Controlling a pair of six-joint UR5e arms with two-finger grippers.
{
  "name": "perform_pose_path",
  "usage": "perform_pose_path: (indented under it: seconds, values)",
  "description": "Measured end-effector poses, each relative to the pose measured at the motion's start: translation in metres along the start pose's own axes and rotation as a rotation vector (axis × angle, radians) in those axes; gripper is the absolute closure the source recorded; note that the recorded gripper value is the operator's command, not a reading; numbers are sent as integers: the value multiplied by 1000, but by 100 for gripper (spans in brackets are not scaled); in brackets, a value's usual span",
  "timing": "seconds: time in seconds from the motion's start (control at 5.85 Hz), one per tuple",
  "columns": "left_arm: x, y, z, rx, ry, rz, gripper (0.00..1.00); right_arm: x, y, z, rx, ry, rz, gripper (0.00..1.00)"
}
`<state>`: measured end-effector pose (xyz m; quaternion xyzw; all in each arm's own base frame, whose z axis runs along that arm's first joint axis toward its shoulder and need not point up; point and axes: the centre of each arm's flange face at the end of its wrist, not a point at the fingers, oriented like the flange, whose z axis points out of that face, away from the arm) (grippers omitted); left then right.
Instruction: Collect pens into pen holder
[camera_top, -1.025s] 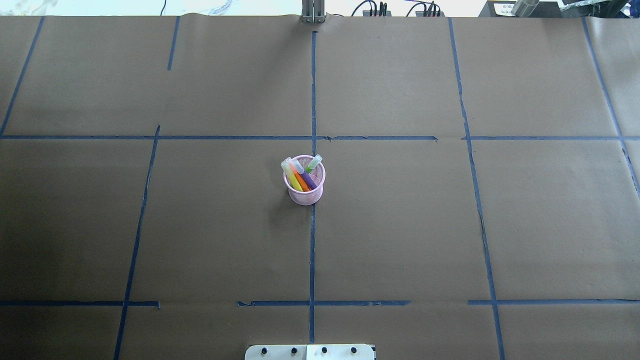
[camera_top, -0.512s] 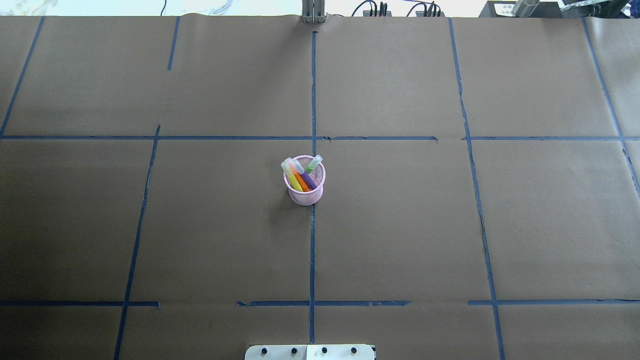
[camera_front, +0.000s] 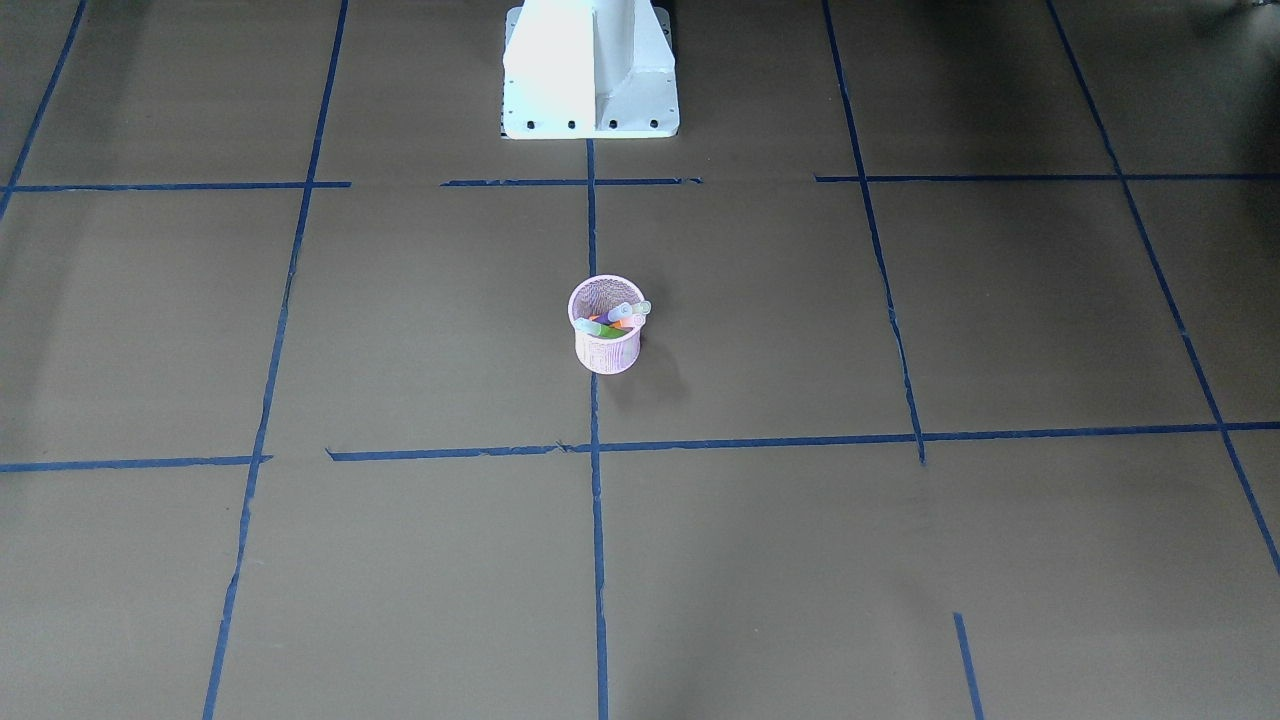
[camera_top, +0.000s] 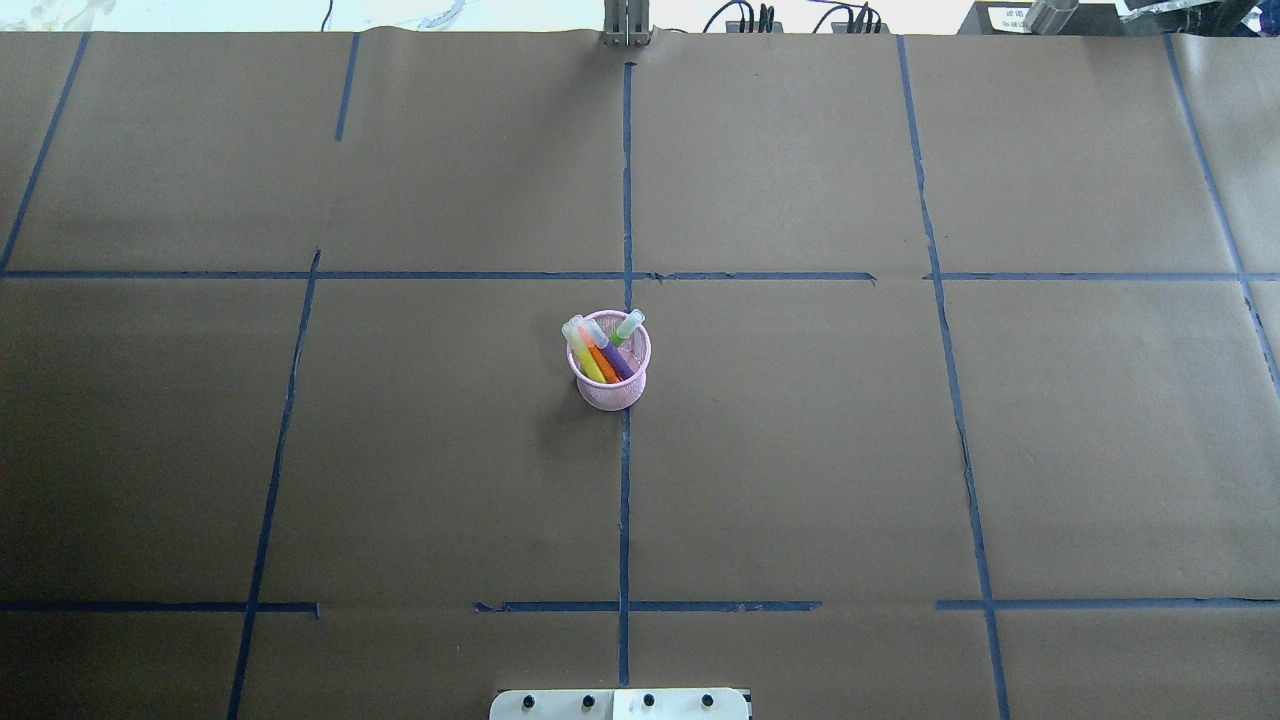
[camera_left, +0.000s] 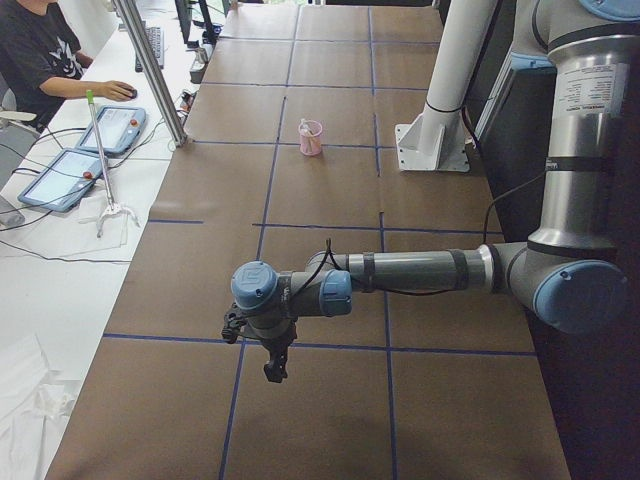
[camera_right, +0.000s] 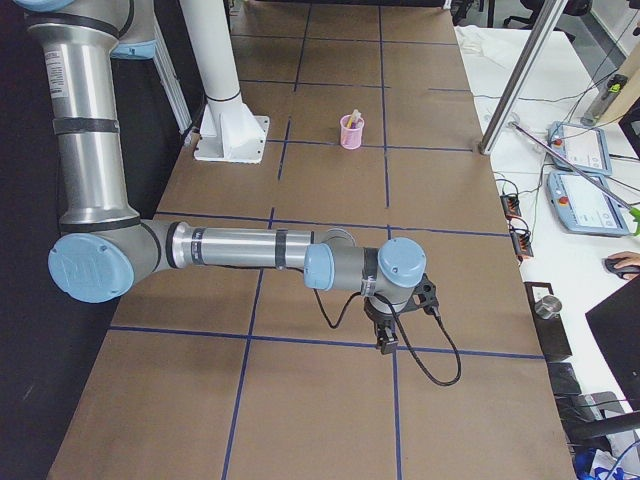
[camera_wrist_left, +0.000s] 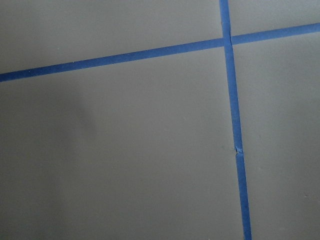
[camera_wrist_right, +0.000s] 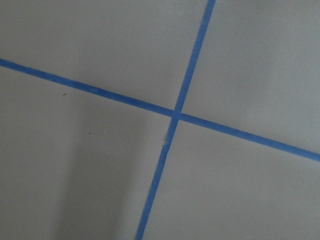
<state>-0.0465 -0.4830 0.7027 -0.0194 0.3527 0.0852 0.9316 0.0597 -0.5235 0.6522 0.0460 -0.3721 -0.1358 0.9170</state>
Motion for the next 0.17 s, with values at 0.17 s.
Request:
perform_pose_path:
  seconds: [0.17]
  values:
    - [0, 0, 0, 0, 0, 0, 0, 0, -2, -1, -2, 14, -3, 0]
